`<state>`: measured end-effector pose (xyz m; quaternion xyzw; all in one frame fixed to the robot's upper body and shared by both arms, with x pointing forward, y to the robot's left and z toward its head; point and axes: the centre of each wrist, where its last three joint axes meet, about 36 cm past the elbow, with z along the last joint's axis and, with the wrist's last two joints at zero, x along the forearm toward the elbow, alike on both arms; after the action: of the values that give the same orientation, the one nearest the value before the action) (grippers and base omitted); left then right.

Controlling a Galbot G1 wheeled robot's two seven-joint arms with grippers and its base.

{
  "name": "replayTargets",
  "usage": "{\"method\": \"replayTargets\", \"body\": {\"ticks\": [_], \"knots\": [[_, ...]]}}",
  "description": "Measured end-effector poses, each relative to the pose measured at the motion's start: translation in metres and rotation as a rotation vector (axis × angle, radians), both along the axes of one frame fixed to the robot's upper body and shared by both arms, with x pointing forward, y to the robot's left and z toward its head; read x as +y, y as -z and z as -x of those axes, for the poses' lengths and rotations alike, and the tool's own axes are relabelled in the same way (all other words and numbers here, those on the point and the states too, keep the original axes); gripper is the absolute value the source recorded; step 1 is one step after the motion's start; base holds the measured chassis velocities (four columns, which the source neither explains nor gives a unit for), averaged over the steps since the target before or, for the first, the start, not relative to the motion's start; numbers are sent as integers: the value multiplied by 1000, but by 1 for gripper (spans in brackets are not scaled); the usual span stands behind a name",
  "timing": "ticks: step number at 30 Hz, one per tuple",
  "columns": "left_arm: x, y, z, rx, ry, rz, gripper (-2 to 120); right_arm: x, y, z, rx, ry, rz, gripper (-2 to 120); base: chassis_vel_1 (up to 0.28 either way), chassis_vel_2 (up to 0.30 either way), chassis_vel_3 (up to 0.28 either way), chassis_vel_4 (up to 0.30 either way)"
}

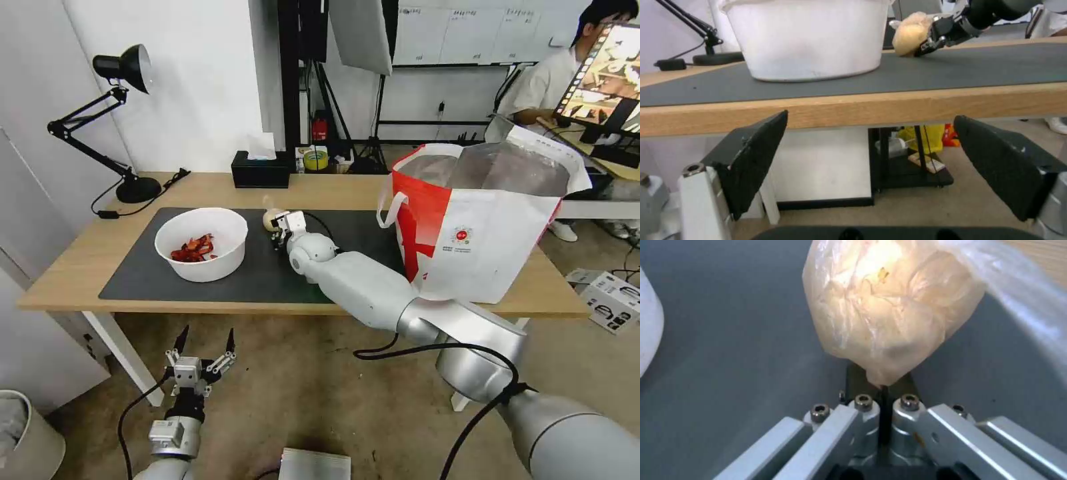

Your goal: Pick up the trash from the table and place it into the takeout bag.

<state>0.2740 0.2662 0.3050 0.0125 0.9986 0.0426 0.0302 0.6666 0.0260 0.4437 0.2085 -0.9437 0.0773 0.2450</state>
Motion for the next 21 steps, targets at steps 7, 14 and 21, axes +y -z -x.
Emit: {"method": "replayTargets", "body": {"ticks": [7, 14, 21], "knots": [[3, 3, -1, 5, 3, -3, 100, 0, 0, 1, -5, 5, -3, 0, 0, 0, 0, 0], [5, 4, -2, 7, 7, 5, 100, 7, -10, 8, -24, 34, -16, 0, 0, 0, 0, 0], [3, 3, 0, 7, 11, 9, 100, 14, -29, 18, -68, 50, -36, 0, 0, 0, 0, 0]]}}
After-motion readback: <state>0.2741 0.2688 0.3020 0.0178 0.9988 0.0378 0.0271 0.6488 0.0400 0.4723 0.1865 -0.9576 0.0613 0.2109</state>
